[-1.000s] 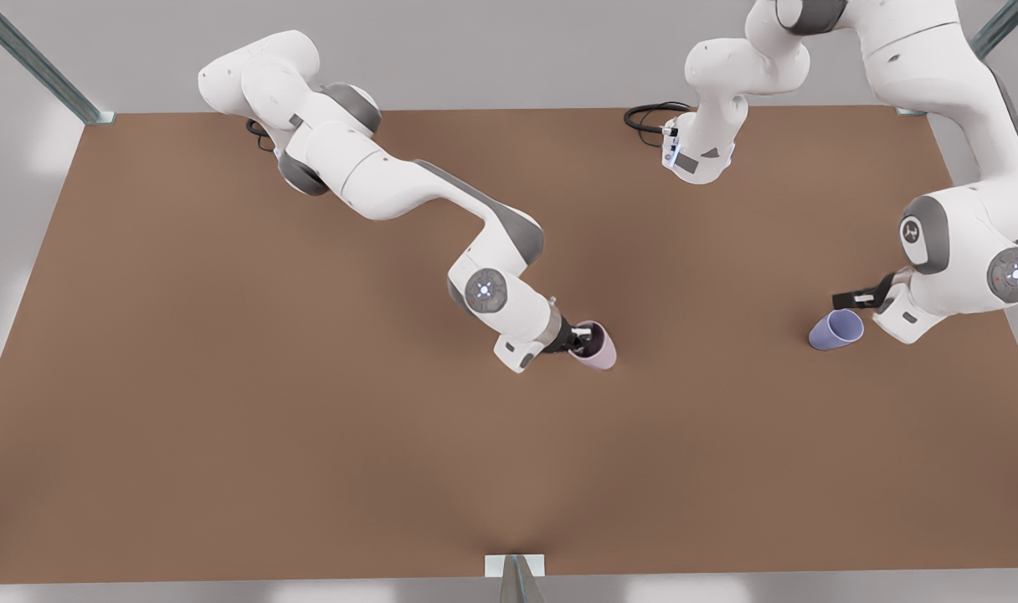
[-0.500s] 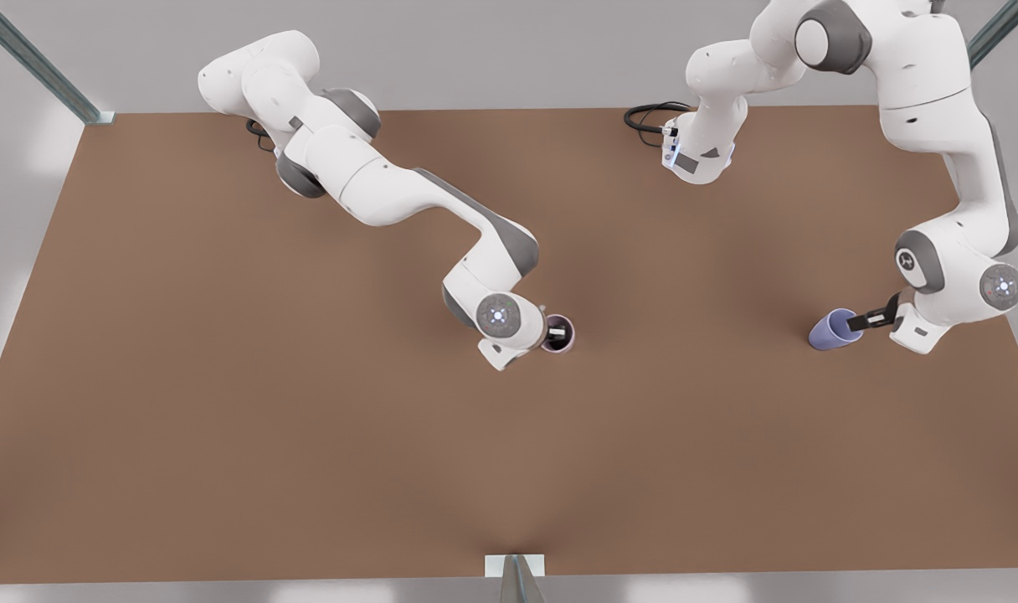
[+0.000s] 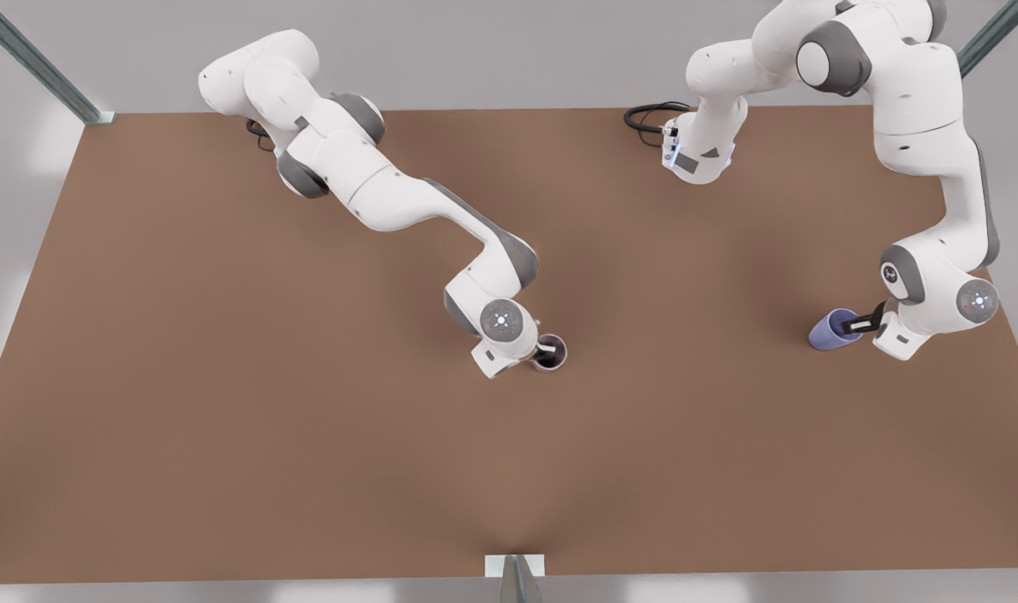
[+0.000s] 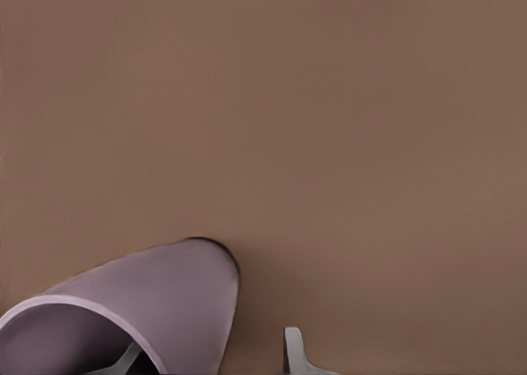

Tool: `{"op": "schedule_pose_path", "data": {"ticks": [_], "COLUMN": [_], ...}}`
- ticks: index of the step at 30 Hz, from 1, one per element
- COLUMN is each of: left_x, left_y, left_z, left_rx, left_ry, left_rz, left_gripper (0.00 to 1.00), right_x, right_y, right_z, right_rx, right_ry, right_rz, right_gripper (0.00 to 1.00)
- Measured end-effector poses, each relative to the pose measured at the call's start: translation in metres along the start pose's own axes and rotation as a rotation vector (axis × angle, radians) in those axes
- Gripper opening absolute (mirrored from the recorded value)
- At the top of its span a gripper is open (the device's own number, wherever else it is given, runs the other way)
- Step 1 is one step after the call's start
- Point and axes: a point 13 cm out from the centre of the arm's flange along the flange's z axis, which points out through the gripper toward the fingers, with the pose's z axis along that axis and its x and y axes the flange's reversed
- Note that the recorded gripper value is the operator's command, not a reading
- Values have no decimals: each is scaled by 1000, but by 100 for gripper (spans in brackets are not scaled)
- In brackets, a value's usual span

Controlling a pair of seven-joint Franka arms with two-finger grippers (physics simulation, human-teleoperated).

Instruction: Stack the cups, with the pink cup at the bottom and the purple cup at the top

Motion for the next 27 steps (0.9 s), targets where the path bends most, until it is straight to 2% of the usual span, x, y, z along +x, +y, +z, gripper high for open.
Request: {"op": "schedule_pose_path", "data": {"ticks": [1,3,13,15,17,20,23,25,27], "left_x": [0,0,-3,-14,-36,-12,55,91,106], "left_y": [-1,-4,-39,-61,-114,-306,-476,-537,-578], "left_z": [0,-1,-10,-45,-109,-187,-229,-238,-237], "left_rx": [1,13,53,60,59,28,36,78,108], "left_ry": [0,1,8,-41,-116,-177,-193,-165,-136], "left_rz": [-3,-9,38,77,161,400,545,546,512], "left_gripper": [29,21,21,21,21,21,21,21,21], "right_x": [-1,1,7,-20,-100,-167,-145,-101,-84], "right_y": [1,6,17,6,-62,-227,-393,-466,-497], "right_z": [0,-1,-21,-78,-197,-340,-418,-431,-427], "right_rx": [-5,-14,-23,-52,-104,-67,42,125,149], "right_ry": [-4,-11,-42,-78,-166,-280,-313,-302,-272], "right_rz": [3,3,-3,27,141,294,394,421,416], "right_gripper": [88,100,100,100,100,100,100,100,100]}}
